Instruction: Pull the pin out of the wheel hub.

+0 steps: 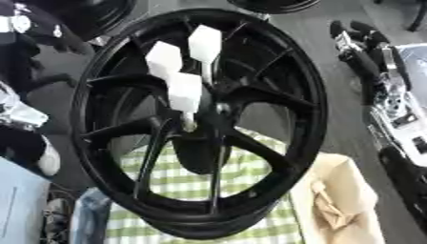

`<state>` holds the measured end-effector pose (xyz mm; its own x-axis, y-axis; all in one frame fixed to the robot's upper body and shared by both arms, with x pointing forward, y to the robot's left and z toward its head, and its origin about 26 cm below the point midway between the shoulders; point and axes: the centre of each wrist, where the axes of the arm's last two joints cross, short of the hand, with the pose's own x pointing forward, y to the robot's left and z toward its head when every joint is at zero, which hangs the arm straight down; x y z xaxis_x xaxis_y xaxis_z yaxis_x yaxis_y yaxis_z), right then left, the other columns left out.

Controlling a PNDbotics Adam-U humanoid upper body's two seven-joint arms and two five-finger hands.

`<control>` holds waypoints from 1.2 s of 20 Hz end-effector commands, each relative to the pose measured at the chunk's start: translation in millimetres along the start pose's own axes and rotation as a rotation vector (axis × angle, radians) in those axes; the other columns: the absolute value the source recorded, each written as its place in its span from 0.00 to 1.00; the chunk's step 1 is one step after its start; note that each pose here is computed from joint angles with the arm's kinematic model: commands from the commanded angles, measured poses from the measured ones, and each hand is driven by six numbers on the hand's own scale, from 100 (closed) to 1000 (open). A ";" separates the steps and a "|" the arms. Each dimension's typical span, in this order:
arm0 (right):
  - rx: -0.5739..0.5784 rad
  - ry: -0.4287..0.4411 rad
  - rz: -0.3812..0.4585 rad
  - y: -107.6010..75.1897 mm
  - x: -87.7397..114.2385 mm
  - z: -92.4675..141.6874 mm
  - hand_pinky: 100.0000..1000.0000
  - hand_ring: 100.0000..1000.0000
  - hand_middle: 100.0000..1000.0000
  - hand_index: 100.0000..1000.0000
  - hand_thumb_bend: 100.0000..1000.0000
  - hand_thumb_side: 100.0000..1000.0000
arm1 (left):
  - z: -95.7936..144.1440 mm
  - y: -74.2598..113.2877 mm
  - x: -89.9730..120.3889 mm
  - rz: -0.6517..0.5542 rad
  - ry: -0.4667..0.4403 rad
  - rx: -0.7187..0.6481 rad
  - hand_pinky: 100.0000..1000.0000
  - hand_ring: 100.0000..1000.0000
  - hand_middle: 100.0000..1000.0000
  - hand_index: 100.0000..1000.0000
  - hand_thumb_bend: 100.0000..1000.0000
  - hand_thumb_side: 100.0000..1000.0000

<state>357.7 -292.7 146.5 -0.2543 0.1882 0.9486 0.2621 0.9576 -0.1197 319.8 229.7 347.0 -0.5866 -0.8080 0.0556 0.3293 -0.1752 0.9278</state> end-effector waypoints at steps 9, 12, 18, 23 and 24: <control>0.003 -0.018 0.010 -1.7 5.4 -3.9 0.76 0.74 0.72 0.84 0.36 0.44 | -37.9 26.3 -19.2 -0.028 -0.031 0.057 0.89 0.84 0.79 0.87 0.69 0.44; 0.003 -0.016 0.009 -1.2 4.9 -3.9 0.76 0.74 0.72 0.84 0.36 0.44 | -49.7 30.7 -18.3 -0.030 -0.059 0.041 0.89 0.84 0.79 0.87 0.68 0.43; -0.001 -0.014 0.001 -0.2 4.8 -4.3 0.76 0.73 0.72 0.84 0.35 0.44 | -71.8 41.6 -10.2 -0.051 -0.166 -0.019 0.88 0.84 0.79 0.87 0.65 0.43; -0.002 -0.010 0.000 0.4 4.2 -4.3 0.76 0.73 0.72 0.84 0.35 0.44 | -86.8 42.8 -12.2 -0.061 -0.218 -0.046 0.88 0.84 0.79 0.87 0.64 0.44; -0.002 -0.009 0.000 0.7 4.0 -4.3 0.76 0.73 0.72 0.84 0.35 0.44 | -88.8 43.3 -12.5 -0.062 -0.225 -0.047 0.88 0.84 0.79 0.87 0.64 0.44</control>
<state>359.2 -291.5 142.9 -0.2395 0.1833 0.9534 0.2611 0.9580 -0.1185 407.7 180.8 342.9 -0.7470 -0.6565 0.1046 0.3448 -0.2482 0.9053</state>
